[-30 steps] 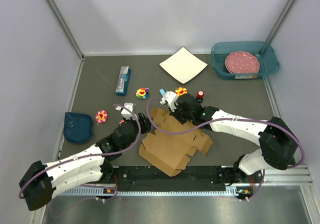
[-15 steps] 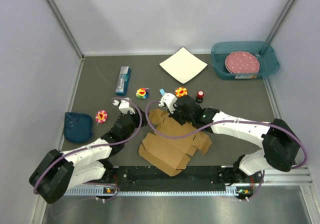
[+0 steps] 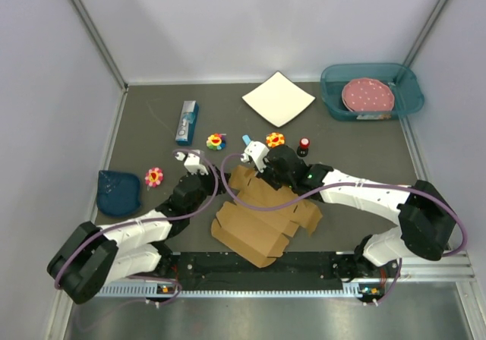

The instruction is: Fold the paper box

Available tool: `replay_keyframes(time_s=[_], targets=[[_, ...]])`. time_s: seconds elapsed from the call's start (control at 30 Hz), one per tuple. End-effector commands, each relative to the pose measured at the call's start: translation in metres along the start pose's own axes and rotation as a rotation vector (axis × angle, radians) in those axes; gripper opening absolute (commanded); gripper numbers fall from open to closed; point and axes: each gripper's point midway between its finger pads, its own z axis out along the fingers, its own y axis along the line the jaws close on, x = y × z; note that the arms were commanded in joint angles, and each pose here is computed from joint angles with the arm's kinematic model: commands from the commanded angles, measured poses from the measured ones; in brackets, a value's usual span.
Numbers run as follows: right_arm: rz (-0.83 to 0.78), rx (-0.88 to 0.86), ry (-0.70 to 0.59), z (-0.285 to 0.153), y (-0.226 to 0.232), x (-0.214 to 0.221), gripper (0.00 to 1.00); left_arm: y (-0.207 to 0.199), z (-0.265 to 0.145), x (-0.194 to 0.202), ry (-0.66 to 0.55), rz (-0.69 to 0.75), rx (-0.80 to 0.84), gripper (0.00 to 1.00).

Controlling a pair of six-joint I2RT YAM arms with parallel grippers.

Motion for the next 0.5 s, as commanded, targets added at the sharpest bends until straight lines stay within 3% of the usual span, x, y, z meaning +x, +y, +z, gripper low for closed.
replay_keyframes(time_s=[0.0, 0.2, 0.47], targets=[[-0.012, 0.022, -0.057, -0.009, -0.004, -0.02, 0.0, -0.013, -0.002, -0.021, -0.067, -0.023, 0.05, 0.58], [-0.015, 0.031, -0.056, -0.009, -0.006, -0.02, 0.0, -0.017, -0.011, -0.039, -0.104, -0.008, 0.048, 0.59], [-0.017, 0.032, -0.053, -0.011, -0.007, -0.021, 0.0, -0.019, -0.007, -0.03, -0.062, 0.011, 0.065, 0.59]])
